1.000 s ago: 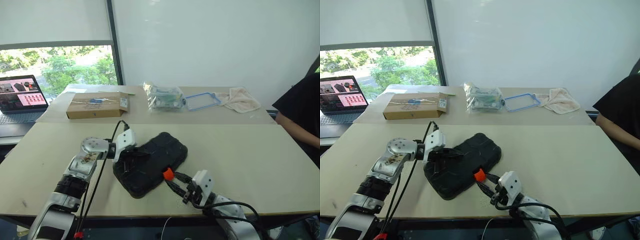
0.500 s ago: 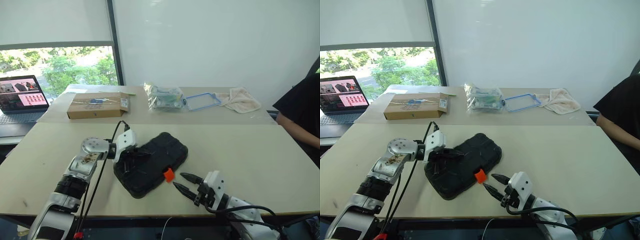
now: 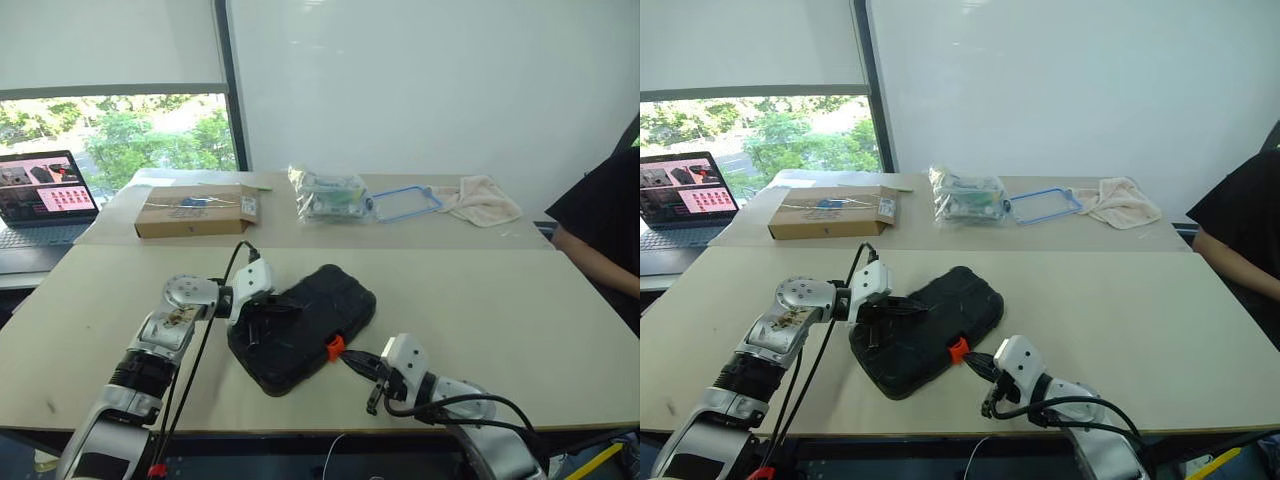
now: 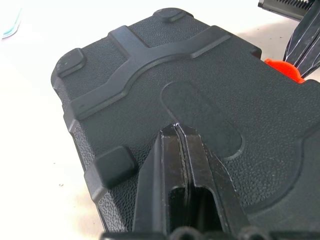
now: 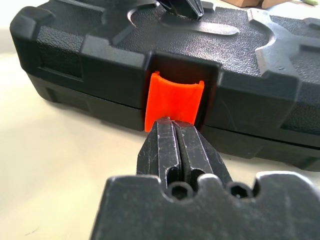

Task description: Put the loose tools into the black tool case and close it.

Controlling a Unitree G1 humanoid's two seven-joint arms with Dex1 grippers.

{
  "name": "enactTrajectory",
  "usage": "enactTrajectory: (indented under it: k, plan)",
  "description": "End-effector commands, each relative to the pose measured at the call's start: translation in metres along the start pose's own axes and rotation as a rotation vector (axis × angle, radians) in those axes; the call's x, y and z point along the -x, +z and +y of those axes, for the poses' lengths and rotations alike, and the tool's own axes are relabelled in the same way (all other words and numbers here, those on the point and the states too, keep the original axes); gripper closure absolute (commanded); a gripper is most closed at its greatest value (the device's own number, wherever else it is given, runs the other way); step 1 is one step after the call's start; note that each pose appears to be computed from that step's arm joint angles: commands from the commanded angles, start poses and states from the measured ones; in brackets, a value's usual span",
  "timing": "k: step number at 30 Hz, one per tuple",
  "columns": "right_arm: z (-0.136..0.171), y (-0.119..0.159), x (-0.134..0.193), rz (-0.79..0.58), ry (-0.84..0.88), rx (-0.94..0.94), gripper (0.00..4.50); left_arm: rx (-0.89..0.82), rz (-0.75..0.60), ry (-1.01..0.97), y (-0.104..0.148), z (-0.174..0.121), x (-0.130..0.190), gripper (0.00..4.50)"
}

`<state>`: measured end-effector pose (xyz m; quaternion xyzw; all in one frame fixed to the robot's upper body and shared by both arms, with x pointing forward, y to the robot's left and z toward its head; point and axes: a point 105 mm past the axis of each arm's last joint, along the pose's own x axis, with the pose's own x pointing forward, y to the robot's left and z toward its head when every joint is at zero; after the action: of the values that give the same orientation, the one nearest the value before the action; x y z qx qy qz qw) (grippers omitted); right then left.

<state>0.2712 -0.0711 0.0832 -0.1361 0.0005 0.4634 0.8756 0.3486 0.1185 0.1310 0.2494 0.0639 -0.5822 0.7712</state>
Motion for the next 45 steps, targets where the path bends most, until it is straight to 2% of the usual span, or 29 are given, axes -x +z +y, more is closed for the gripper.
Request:
enactTrajectory:
  k: [1,10,27,30,33,36,37,41,45]
  plan:
    - [-0.001,0.016,-0.010,-0.062,0.012,0.042,4.46,0.089,0.106,-0.064,-0.034,-0.019,-0.008,4.50]
    - [-0.006,0.021,-0.018,-0.077,0.015,0.069,4.46,0.098,0.105,-0.064,-0.034,-0.020,-0.010,4.50]
    - [-0.001,0.030,-0.043,-0.119,0.054,0.069,4.46,0.215,0.197,-0.102,-0.052,-0.033,-0.007,4.50]
    - [-0.001,0.035,-0.034,-0.139,0.062,0.077,4.46,0.164,0.153,-0.065,-0.048,-0.029,-0.004,4.50]
    - [0.000,0.032,-0.012,-0.120,0.092,0.078,4.46,0.116,0.005,0.016,-0.029,-0.015,0.009,4.50]
    - [-0.009,0.033,0.017,-0.118,0.070,0.049,3.73,0.114,-0.129,0.057,-0.014,-0.011,0.032,3.80]
    - [-0.012,0.032,0.028,-0.104,0.063,0.062,3.39,0.111,-0.147,0.073,-0.013,-0.011,0.042,3.39]
    - [-0.029,0.024,0.065,-0.018,0.045,0.124,1.99,0.115,-0.149,0.168,-0.021,-0.015,0.084,1.97]
    - [-0.048,0.017,0.095,0.042,0.026,0.204,0.66,0.117,-0.075,0.278,-0.042,-0.030,0.119,0.55]
